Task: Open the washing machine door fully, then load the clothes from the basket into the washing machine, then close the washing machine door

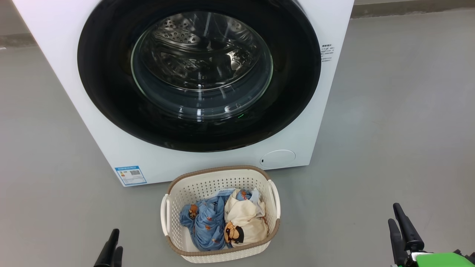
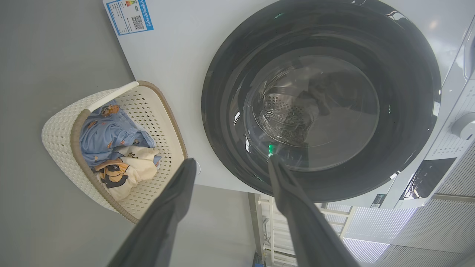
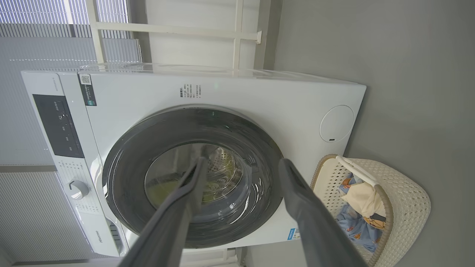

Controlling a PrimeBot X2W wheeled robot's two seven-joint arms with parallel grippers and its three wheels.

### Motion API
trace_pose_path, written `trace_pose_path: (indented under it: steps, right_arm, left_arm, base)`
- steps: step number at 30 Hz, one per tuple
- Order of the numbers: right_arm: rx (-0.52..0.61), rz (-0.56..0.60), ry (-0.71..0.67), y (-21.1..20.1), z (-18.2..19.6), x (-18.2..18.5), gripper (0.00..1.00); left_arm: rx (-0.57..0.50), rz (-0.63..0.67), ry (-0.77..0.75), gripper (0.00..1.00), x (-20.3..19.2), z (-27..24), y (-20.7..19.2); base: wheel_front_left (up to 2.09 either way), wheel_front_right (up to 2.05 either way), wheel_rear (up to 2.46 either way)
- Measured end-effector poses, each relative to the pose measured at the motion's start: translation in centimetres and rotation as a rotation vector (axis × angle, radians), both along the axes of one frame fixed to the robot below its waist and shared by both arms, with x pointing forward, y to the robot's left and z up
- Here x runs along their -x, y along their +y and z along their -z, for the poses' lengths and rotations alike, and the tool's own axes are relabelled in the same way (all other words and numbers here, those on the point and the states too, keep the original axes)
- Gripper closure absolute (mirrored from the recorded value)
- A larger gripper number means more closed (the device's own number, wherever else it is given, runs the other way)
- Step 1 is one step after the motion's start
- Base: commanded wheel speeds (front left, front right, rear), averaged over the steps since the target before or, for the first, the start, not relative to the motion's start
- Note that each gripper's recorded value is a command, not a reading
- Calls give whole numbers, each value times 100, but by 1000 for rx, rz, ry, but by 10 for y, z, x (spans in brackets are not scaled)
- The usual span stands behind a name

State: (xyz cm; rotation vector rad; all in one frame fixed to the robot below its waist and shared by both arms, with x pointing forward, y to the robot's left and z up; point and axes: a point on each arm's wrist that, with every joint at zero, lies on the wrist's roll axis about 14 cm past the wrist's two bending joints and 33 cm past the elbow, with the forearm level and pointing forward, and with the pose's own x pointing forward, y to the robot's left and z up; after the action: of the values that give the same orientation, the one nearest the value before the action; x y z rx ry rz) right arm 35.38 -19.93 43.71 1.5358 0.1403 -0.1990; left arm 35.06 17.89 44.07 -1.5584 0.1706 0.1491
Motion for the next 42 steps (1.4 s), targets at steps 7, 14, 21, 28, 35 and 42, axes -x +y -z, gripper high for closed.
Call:
trace_pose_path:
  steps: [7,14,21,28,35,42]
  right_arm:
    - [86,-28,-4,4,-3,-2,0]
    - [188,-53,-3,5,-3,-4,0]
    - [275,-76,-19,8,-9,-10,0]
    - [355,-100,-21,11,-9,-11,0]
    - [455,-130,-23,14,-9,-13,0]
    - [540,-153,-44,18,-15,-18,0]
  left_arm:
    - [-80,10,-10,0,-1,-3,2]
    - [-185,20,-27,0,-3,-8,4]
    - [-292,37,-40,0,-3,-12,5]
    - [-372,51,-51,0,-4,-15,4]
    - [-489,71,-64,0,-6,-18,5]
    - [-569,84,-85,0,-7,-23,3]
  base:
    - [0,0,0]
    - [0,0,0]
    - [0,0,0]
    - [0,0,0]
    - [0,0,0]
    - [0,0,0]
